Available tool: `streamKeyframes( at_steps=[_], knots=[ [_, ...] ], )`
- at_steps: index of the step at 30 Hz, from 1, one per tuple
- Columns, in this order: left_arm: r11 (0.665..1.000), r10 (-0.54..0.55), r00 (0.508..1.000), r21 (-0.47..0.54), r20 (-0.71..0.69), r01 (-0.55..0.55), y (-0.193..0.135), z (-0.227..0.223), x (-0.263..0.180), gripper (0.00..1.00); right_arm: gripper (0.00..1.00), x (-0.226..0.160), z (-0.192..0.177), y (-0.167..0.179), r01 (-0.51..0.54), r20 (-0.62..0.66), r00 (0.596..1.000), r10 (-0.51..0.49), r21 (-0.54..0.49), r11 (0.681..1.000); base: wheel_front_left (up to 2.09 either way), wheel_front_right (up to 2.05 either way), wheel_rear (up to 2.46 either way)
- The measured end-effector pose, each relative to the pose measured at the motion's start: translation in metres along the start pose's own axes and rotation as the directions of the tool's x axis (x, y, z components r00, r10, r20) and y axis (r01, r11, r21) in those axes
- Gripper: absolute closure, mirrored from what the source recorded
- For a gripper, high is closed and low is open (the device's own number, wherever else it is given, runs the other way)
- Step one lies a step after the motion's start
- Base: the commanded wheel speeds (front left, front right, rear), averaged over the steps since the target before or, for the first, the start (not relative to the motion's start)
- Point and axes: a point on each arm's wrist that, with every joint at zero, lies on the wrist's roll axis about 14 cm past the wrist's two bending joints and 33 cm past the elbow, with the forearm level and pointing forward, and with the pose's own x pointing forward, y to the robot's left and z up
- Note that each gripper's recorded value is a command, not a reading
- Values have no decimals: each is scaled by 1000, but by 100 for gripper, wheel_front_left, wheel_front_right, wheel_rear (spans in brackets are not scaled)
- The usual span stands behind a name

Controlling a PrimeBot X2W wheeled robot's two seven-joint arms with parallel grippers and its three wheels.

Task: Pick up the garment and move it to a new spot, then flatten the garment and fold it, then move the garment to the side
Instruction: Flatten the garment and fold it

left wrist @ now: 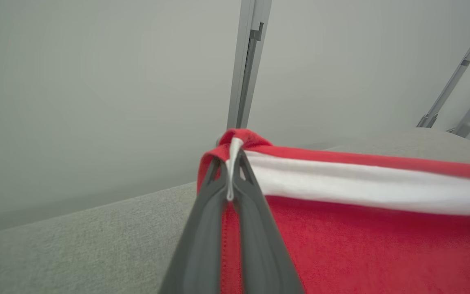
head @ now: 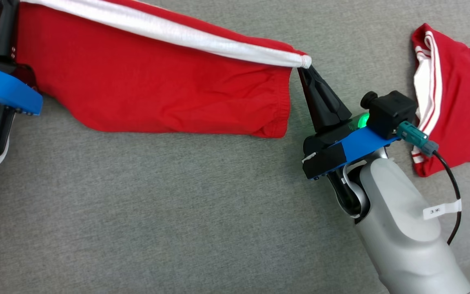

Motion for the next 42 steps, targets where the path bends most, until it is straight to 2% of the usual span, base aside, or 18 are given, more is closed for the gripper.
streamKeyframes(
  at_steps=[4, 5, 6, 7, 8, 16, 24, 33, 34, 35, 42],
  knots=[
    [1000, 3, 1000, 0, -9, -3, -1, -5, 4, 100, 100, -5, 3, -6, 15, 3, 1000, -15, -6, 1000, 0, 0, 0],
    [1000, 3, 1000, -2, -9, -3, -2, -6, 5, 96, 100, -6, 3, -6, 18, 2, 1000, -18, -5, 1000, 0, 0, 0],
    [1000, 1, 1000, -3, -11, -1, -3, -6, 6, 55, 91, -7, 2, -7, 20, -1, 1000, -20, -5, 1000, 0, 0, 0],
    [1000, 1, 1000, -5, -15, -1, -4, -8, 6, 0, 43, -8, 1, -8, 24, -2, 1000, -24, 2, 1000, 0, 0, 0],
    [1000, 1, 1000, -7, -24, -1, -5, -12, 5, 0, 0, -9, 1, -8, 26, -2, 1000, -26, 6, 1000, 0, 0, 0],
    [1000, 25, 999, -9, -39, -25, 1, -14, -5, 0, 0, -9, 9, -10, 35, 23, 999, -35, 4, 999, 0, 0, 0],
    [998, 40, 982, -38, -187, -48, 2, -64, -24, 0, 0, -16, 6, -16, 56, 15, 998, -56, 5, 998, 0, 0, 0],
    [995, 42, 939, -70, -342, -70, 4, -98, -21, 0, 0, -26, 5, -26, 87, 10, 996, -87, -7, 996, 0, 0, 0],
    [996, 35, 933, -67, -359, -64, 2, -100, -22, 20, 0, -27, 5, -27, 90, 12, 996, -90, -6, 996, 0, 0, 0],
    [996, 32, 930, -68, -366, -61, 1, -99, -23, 100, 0, -27, 6, -27, 93, 14, 996, -92, -6, 996, 0, 0, 0],
    [991, 40, 932, -106, -360, -83, -11, -89, -47, 100, 0, -28, 19, -20, 81, 42, 996, -81, -14, 997, 0, 0, 0]
  ],
)
